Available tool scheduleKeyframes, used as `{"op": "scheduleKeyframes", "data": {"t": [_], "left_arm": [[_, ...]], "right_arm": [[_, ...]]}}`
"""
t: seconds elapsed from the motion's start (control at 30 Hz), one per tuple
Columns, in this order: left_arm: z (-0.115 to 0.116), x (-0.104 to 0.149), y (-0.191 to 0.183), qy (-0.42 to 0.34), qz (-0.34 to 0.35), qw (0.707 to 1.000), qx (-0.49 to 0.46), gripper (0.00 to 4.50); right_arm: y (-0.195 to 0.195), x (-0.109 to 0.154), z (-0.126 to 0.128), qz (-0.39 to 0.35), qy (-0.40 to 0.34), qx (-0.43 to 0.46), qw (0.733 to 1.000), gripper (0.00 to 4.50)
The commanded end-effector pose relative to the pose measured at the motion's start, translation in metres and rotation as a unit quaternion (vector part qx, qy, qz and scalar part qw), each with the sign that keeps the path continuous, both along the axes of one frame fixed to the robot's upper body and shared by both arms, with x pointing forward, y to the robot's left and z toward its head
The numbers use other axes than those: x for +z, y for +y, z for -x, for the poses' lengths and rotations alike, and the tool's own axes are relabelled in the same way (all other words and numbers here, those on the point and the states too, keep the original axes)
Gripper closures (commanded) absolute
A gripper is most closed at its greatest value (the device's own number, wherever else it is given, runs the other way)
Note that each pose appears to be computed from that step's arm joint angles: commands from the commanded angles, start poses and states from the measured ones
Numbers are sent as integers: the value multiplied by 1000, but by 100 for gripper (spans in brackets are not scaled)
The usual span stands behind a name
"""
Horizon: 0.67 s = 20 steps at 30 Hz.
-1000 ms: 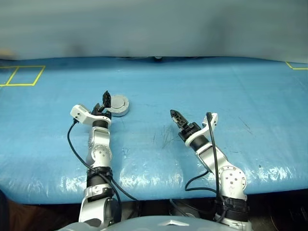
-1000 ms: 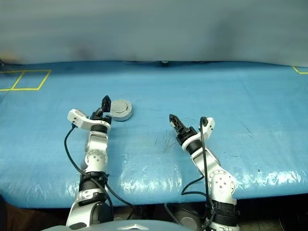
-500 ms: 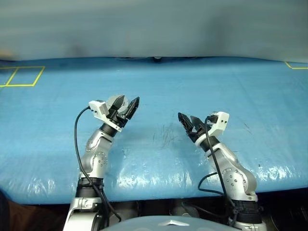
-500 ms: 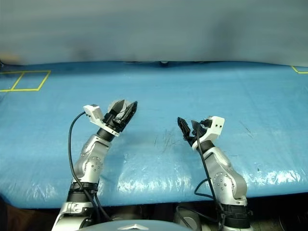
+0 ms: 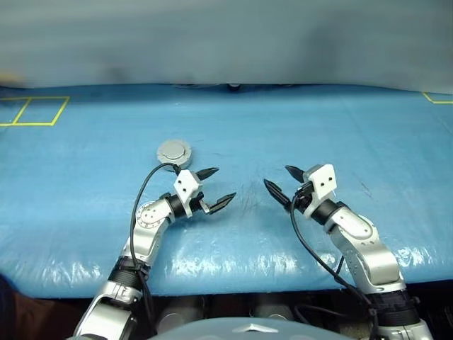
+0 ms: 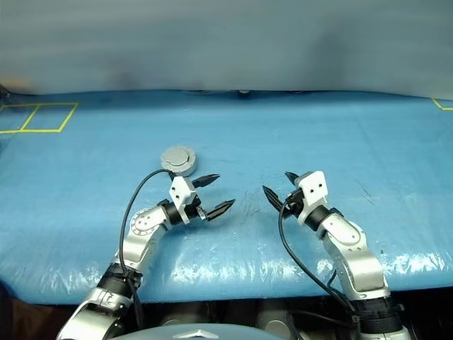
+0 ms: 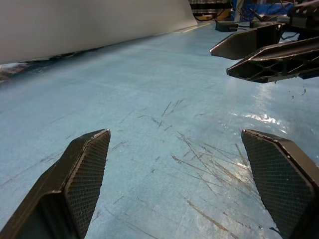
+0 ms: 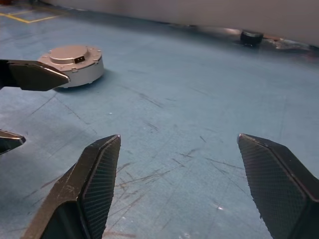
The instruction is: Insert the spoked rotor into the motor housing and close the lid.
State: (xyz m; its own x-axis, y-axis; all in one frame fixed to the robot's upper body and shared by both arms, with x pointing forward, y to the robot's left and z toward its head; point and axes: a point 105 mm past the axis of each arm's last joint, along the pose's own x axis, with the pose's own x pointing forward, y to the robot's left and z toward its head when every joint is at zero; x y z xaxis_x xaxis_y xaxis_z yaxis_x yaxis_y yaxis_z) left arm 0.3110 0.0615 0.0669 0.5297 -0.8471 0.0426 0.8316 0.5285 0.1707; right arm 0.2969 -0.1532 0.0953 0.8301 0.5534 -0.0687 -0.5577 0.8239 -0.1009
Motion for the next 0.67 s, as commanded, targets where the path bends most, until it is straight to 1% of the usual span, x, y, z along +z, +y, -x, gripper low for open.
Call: {"op": "scheduleKeyframes", "data": {"t": [0.03,0.27,0.67], "left_arm": [[2,7,-7,-28,2,999,-20,0],[4,9,-7,-42,3,999,-22,0],[3,10,-7,-50,10,999,-16,0]], "right_arm": [[-1,4,-3,10,-19,-6,1000,2],[-3,-1,-2,-5,-10,-13,1000,2],[-7,-4,-1,-8,-8,-24,1000,2]]}}
